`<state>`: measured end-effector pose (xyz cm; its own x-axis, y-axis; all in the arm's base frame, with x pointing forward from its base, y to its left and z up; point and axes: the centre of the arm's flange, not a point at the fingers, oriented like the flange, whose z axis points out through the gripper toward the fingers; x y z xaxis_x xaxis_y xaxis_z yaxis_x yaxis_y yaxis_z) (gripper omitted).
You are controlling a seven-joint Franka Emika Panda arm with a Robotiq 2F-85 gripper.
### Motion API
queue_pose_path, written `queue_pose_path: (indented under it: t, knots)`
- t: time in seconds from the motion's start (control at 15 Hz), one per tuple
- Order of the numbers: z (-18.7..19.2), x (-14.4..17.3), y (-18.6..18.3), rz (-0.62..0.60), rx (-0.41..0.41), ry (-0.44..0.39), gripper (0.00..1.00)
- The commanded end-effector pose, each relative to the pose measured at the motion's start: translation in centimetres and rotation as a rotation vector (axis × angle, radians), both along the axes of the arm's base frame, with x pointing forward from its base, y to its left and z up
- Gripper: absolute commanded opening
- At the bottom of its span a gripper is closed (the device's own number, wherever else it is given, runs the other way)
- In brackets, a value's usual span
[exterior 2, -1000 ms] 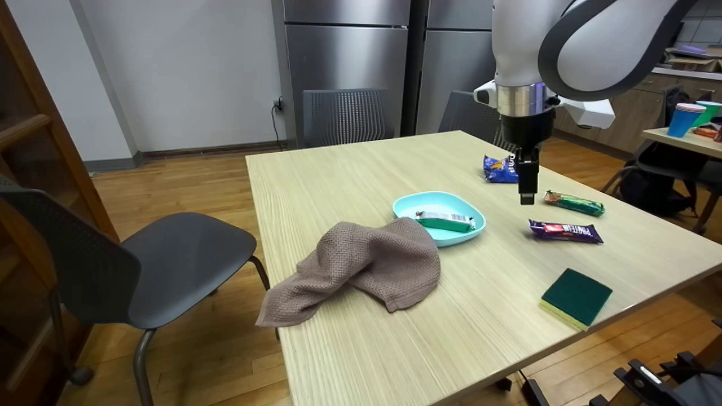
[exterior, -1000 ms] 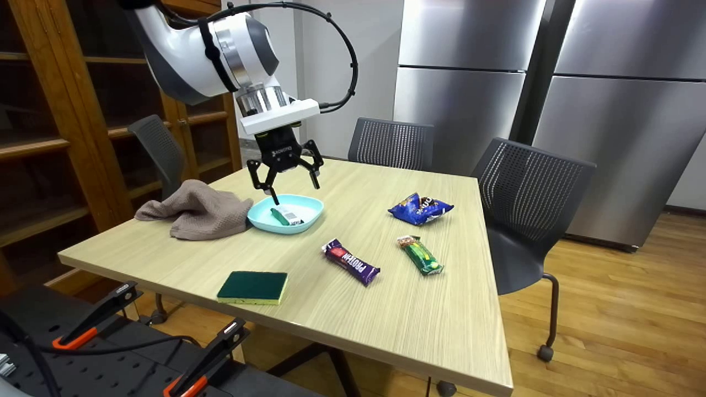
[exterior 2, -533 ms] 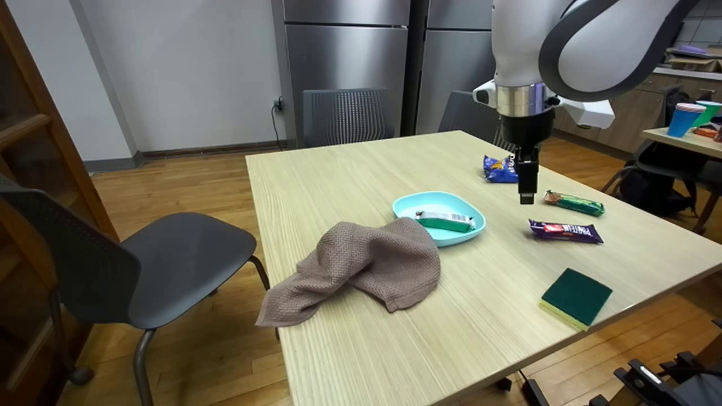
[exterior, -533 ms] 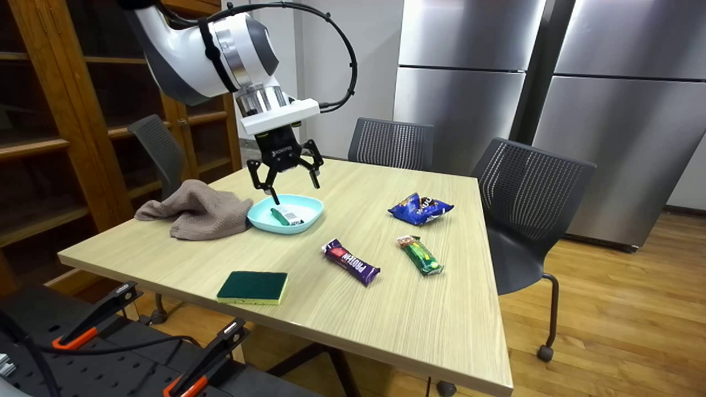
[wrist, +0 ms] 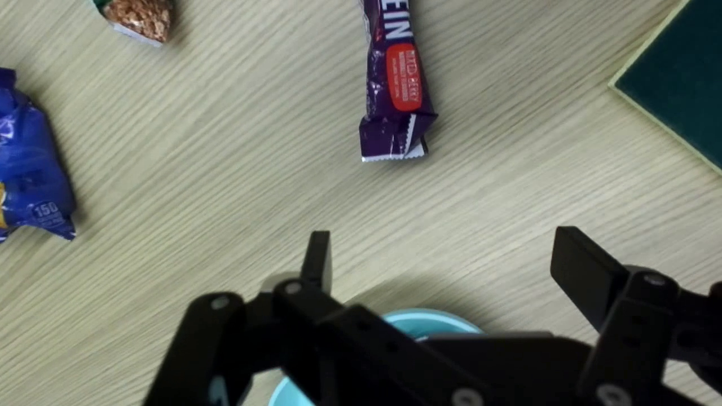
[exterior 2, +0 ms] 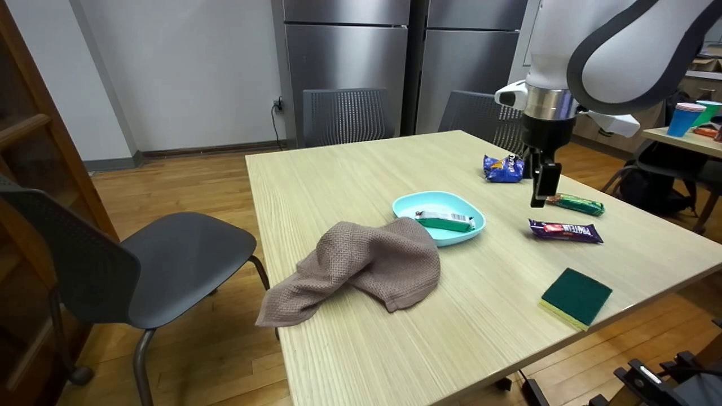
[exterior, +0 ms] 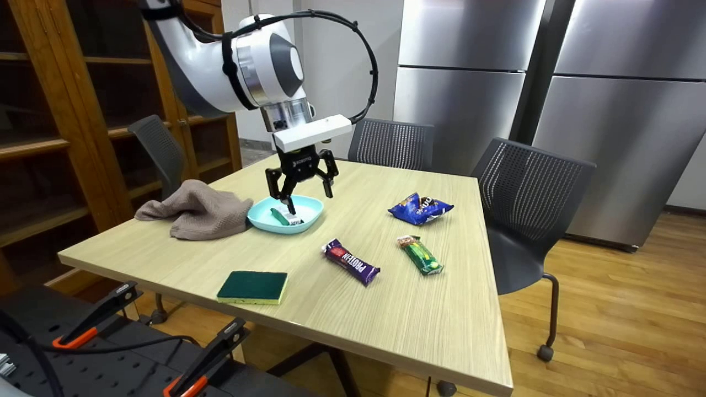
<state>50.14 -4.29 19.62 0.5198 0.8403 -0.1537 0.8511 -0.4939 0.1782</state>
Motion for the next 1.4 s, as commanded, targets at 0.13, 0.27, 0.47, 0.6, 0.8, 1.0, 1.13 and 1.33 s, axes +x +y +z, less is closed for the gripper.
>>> queue_pose_path:
  t: [0.13, 0.27, 0.47, 0.6, 0.8, 1.0, 1.13, 1.33]
  knots:
    - [-0.8, 0.0, -5.8, 0.017, 0.071, 0.054, 1.00]
    - [-1.6, 0.1, -7.1, 0.007, 0.066, 0.069, 1.00]
    - [-3.3, 0.5, -8.7, -0.034, 0.036, 0.085, 1.00]
    - [-4.2, 0.6, -9.3, -0.037, 0.027, 0.092, 1.00]
    - [-5.4, 0.7, -10.1, -0.047, 0.034, 0.114, 1.00]
    - [-6.9, 0.6, -10.4, -0.048, 0.021, 0.134, 1.00]
    - [-7.5, 0.6, -10.7, -0.052, 0.023, 0.141, 1.00]
    - [-8.1, 0.4, -10.9, -0.057, 0.017, 0.153, 1.00]
